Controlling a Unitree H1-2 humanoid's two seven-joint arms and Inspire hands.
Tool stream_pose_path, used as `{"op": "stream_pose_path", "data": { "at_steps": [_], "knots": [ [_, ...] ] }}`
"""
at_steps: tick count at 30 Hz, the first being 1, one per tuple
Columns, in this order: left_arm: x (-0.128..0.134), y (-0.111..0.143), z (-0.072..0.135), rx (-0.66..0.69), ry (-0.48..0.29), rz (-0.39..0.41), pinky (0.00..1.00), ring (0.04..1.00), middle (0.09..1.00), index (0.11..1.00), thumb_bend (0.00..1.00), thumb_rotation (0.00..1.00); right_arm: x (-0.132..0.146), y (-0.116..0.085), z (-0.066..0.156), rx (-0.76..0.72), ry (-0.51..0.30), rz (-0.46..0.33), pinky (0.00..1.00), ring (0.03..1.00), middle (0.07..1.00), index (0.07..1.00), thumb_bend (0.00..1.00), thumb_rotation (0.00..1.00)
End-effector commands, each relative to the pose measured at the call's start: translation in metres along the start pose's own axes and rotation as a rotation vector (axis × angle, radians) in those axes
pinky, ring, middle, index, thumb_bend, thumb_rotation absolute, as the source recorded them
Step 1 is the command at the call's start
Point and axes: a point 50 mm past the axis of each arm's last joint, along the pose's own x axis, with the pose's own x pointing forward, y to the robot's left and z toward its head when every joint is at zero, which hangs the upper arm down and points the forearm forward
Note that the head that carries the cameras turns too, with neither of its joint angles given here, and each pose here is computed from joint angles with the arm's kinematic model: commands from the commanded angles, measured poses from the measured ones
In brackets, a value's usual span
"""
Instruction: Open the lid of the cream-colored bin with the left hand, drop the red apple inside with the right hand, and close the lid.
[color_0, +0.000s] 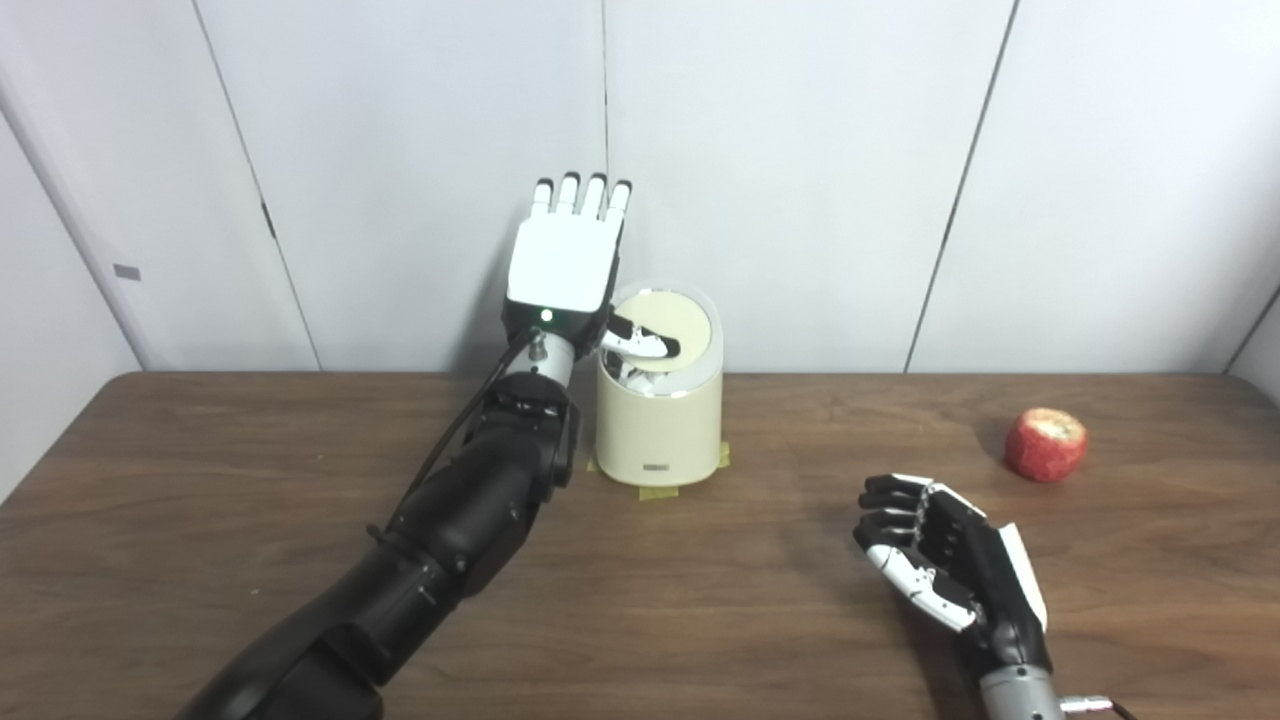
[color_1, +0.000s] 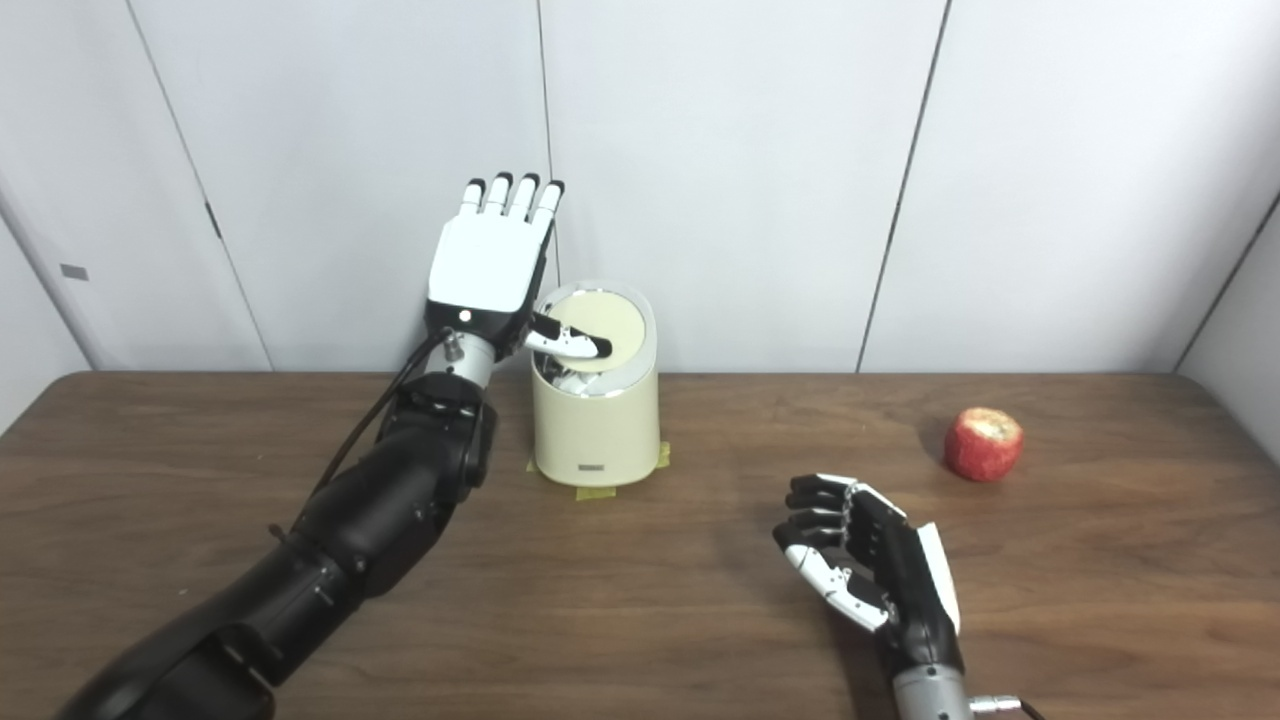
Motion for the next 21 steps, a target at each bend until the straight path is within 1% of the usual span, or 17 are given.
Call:
{"op": "stream_pose_path", "data": {
  "at_steps": [1,3,4,5,6,7,8,9,10,11,13,16,18,21],
  "knots": [
    [0.01,0.004,-0.014,0.113,0.0,0.02,1.0,1.0,1.0,1.0,0.99,0.22,0.004,0.005,0.005,0.009,-0.045,0.002,0.51,0.598,0.63,0.626,0.31,0.29],
    [0.01,0.005,-0.014,0.131,-0.015,0.029,1.0,1.0,1.0,1.0,0.97,0.19,0.004,0.005,0.006,0.01,-0.044,0.006,0.51,0.601,0.633,0.63,0.31,0.3],
    [0.009,0.006,-0.014,0.116,-0.015,0.024,1.0,1.0,1.0,1.0,0.94,0.16,0.004,0.005,0.006,0.015,-0.042,0.006,0.51,0.602,0.634,0.631,0.31,0.29],
    [0.009,0.008,-0.014,0.09,-0.01,0.02,1.0,1.0,1.0,1.0,0.97,0.2,0.004,0.005,0.006,0.018,-0.041,0.006,0.52,0.603,0.635,0.632,0.31,0.29],
    [0.009,0.009,-0.014,0.054,0.002,0.023,1.0,1.0,1.0,1.0,0.99,0.29,0.004,0.005,0.006,0.015,-0.041,0.006,0.52,0.603,0.635,0.632,0.31,0.28],
    [0.009,0.011,-0.014,0.016,0.018,0.024,1.0,1.0,1.0,1.0,0.97,0.4,0.004,0.005,0.006,0.013,-0.041,0.004,0.51,0.602,0.634,0.631,0.31,0.28],
    [0.01,0.013,-0.014,-0.041,0.04,0.013,1.0,1.0,1.0,1.0,0.86,0.67,0.004,0.005,0.006,0.013,-0.041,0.003,0.51,0.599,0.631,0.628,0.31,0.29],
    [0.01,0.016,-0.014,-0.101,0.066,-0.005,1.0,1.0,1.0,1.0,0.81,0.83,0.004,0.004,0.006,0.012,-0.043,0.003,0.51,0.597,0.629,0.626,0.31,0.29],
    [0.011,0.019,-0.013,-0.158,0.089,-0.021,1.0,1.0,1.0,1.0,0.78,0.91,0.005,0.004,0.006,0.01,-0.046,0.003,0.51,0.595,0.628,0.624,0.31,0.29],
    [0.012,0.023,-0.012,-0.251,0.122,-0.042,1.0,1.0,1.0,1.0,0.78,0.96,0.005,0.004,0.005,0.006,-0.048,0.006,0.51,0.595,0.627,0.624,0.31,0.29],
    [0.015,0.029,-0.011,-0.446,0.187,-0.074,1.0,1.0,1.0,1.0,0.78,0.99,0.005,0.003,0.004,-0.004,-0.039,0.011,0.52,0.598,0.636,0.63,0.31,0.3],
    [0.019,0.032,-0.008,-0.633,0.253,-0.104,1.0,1.0,1.0,1.0,0.74,1.0,0.006,0.003,0.004,-0.011,-0.023,0.011,0.52,0.603,0.641,0.633,0.31,0.33],
    [0.022,0.033,-0.006,-0.739,0.294,-0.124,1.0,1.0,1.0,1.0,0.73,1.0,0.006,0.004,0.004,-0.008,-0.015,0.014,0.52,0.603,0.64,0.631,0.31,0.33],
    [0.027,0.035,-0.004,-0.815,0.332,-0.137,1.0,1.0,1.0,1.0,0.72,1.0,0.006,0.005,0.003,-0.009,-0.013,0.019,0.52,0.603,0.644,0.636,0.29,0.31]
  ]
}}
